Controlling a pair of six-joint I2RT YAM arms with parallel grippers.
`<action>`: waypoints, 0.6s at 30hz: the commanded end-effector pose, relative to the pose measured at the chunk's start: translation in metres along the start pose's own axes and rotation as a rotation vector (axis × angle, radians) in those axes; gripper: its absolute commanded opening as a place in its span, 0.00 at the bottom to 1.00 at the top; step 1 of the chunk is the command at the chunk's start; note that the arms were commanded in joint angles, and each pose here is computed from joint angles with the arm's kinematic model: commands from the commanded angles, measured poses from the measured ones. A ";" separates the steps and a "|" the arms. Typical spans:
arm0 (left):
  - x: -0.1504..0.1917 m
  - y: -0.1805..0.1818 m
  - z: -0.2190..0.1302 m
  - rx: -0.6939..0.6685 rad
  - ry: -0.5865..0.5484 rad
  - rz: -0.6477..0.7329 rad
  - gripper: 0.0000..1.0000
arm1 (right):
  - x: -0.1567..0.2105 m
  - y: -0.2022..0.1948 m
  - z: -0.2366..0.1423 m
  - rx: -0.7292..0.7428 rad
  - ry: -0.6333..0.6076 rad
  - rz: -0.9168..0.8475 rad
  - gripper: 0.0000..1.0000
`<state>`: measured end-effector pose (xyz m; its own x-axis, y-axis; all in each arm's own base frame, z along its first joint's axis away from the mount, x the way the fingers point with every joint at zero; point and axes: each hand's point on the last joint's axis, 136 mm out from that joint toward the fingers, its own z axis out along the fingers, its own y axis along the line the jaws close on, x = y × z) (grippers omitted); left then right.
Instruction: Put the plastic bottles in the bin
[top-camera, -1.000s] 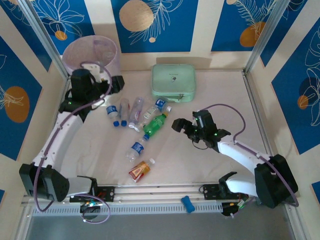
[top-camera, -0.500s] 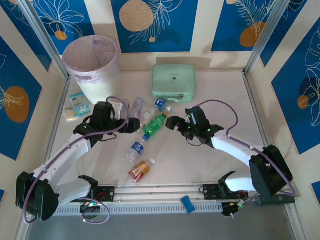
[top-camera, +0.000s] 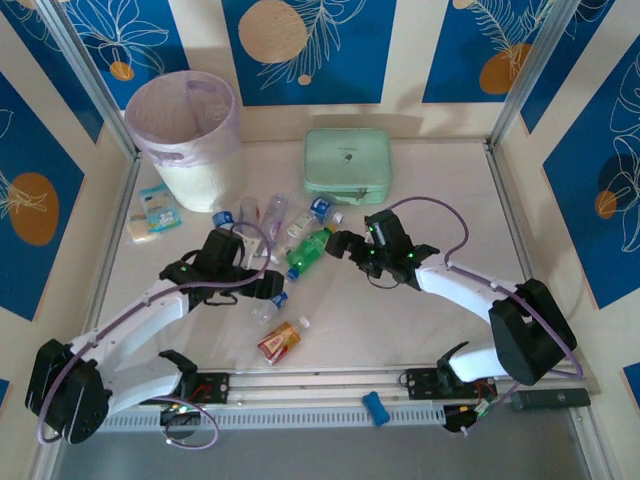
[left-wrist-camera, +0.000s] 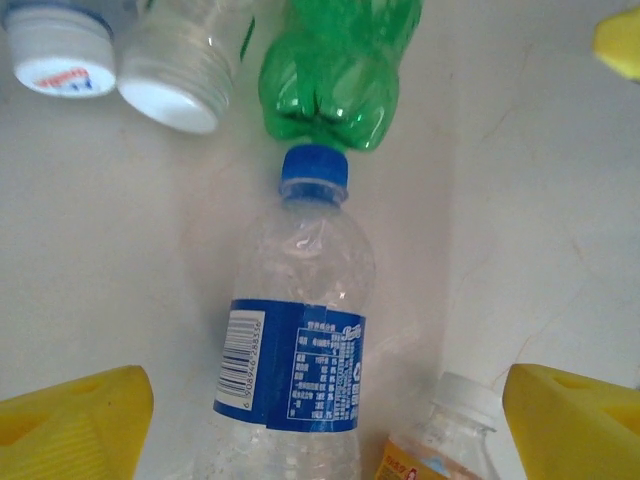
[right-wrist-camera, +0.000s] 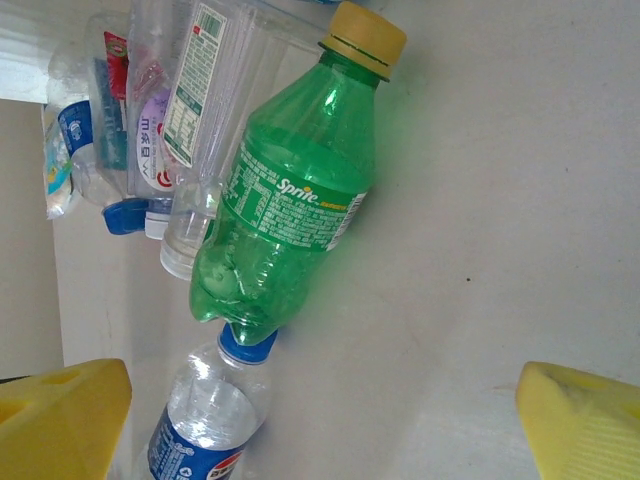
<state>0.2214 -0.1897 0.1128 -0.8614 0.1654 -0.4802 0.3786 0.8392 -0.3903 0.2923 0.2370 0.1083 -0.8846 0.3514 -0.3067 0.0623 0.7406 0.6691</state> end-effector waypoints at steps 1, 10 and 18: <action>0.017 0.007 0.013 -0.043 0.073 0.047 0.90 | -0.001 0.008 -0.001 -0.010 0.005 0.000 0.99; 0.029 0.005 0.043 -0.102 0.197 0.134 0.87 | -0.001 0.009 -0.002 -0.011 0.012 -0.012 0.99; 0.038 0.011 0.058 -0.158 0.264 0.152 0.82 | 0.001 0.009 -0.002 -0.013 0.020 -0.020 0.99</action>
<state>0.2081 -0.2051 0.0426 -0.8765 0.3814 -0.2937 0.4538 0.8581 -0.2402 0.2905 0.2365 0.1065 -0.8888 0.3468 -0.2995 0.0664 0.7441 0.6648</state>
